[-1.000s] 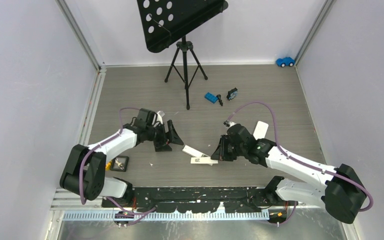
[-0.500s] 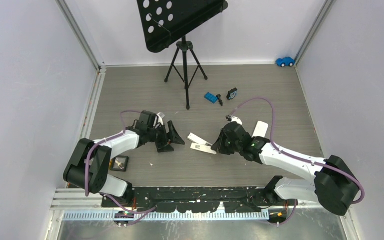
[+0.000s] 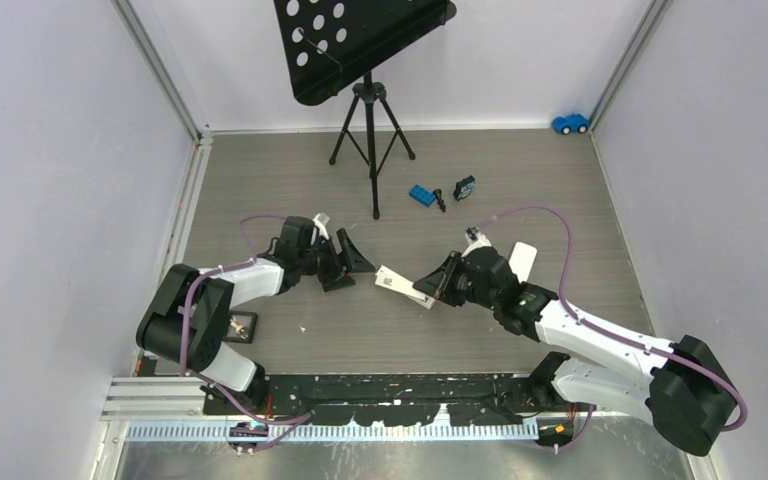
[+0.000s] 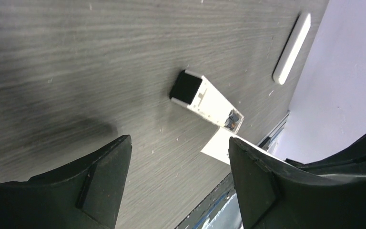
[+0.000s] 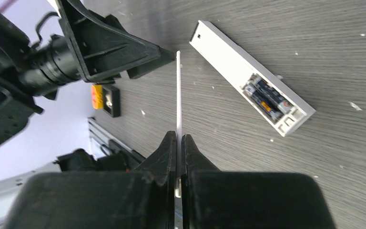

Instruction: Load the batteries into the remote control

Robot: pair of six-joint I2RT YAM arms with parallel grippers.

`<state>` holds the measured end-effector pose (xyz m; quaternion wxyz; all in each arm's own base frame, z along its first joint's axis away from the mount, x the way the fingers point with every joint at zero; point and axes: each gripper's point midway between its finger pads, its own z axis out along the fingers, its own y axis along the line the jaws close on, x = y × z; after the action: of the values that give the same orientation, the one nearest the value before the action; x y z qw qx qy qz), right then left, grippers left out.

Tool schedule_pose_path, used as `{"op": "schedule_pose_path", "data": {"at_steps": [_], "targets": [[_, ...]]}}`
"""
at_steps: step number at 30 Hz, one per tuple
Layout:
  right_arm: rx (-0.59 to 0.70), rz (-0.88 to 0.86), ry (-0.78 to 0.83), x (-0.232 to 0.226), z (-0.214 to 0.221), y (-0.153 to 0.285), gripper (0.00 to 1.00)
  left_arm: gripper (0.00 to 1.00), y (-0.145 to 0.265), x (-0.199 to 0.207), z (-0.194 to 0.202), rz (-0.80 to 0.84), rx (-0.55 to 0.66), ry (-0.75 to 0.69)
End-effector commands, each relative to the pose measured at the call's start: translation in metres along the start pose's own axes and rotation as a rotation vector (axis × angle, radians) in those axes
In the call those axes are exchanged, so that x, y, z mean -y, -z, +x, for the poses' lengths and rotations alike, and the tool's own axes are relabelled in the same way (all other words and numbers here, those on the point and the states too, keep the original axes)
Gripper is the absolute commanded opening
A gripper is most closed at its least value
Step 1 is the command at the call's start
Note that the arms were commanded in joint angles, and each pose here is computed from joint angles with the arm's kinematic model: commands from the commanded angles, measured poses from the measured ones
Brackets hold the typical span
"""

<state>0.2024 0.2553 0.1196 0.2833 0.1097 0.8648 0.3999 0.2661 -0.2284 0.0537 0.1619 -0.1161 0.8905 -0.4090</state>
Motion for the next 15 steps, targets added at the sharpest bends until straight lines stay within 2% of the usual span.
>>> {"op": "schedule_pose_path", "data": {"at_steps": [1,8,15], "targets": [[0.13,-0.064,-0.148,-0.022,-0.029,-0.01,0.0,0.76,-0.003,0.031,-0.034,0.094,0.125,-0.024],[0.195,0.026,-0.258,0.005,-0.034,-0.027,0.0,0.75,-0.003,0.027,-0.042,0.055,0.162,-0.009],[0.139,0.088,-0.298,0.021,-0.018,-0.033,0.0,0.75,-0.008,0.023,-0.039,0.051,0.138,-0.003]]}}
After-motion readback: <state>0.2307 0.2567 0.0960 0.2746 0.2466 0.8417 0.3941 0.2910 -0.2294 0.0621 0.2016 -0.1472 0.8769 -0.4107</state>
